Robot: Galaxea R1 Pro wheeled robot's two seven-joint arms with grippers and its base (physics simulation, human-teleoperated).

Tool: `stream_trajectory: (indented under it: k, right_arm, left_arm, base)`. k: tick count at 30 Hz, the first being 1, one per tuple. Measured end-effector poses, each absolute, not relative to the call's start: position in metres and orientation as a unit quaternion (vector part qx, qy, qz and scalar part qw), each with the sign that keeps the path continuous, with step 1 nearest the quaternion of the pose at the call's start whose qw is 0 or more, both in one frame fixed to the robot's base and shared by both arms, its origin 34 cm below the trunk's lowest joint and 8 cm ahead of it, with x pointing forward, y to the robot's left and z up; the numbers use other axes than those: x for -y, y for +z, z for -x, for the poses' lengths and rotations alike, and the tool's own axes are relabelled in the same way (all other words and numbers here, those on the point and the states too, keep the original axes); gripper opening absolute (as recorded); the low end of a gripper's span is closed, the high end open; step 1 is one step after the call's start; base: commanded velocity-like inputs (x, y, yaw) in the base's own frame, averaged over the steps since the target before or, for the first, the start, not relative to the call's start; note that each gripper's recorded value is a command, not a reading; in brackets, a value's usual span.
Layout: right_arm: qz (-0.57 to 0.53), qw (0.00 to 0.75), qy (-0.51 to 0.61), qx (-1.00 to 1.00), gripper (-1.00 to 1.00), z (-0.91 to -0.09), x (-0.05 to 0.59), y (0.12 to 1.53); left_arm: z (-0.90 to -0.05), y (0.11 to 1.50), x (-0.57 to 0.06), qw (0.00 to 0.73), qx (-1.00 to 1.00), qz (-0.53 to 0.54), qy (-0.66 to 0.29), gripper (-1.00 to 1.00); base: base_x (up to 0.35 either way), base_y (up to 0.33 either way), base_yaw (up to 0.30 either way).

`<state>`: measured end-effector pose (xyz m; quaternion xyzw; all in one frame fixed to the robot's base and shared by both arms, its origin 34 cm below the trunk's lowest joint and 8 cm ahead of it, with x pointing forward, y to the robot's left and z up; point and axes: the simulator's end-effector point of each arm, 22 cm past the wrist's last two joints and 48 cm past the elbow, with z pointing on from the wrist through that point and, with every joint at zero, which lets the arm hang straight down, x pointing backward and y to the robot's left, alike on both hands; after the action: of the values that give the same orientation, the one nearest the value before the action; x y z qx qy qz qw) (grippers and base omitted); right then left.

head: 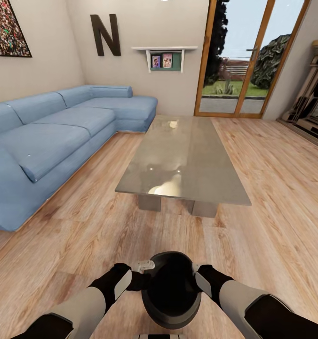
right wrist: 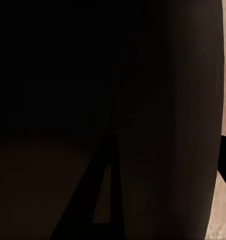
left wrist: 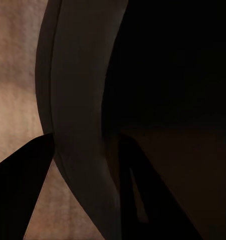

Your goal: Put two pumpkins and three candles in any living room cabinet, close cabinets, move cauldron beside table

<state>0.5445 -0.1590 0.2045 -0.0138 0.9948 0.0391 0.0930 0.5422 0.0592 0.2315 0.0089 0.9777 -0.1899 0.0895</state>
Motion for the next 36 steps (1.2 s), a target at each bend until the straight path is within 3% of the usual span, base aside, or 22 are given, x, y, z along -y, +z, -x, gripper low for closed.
stream_trajectory:
  k: [36]
  right_arm:
    - [0.012,0.122,0.04,-0.992,-1.0,-0.56,0.159,0.223]
  left_arm:
    - [-0.551,0.246,-0.065,0.111,-0.978,-0.036,-0.172,-1.0]
  base:
    - [0.0,0.0,0.0]
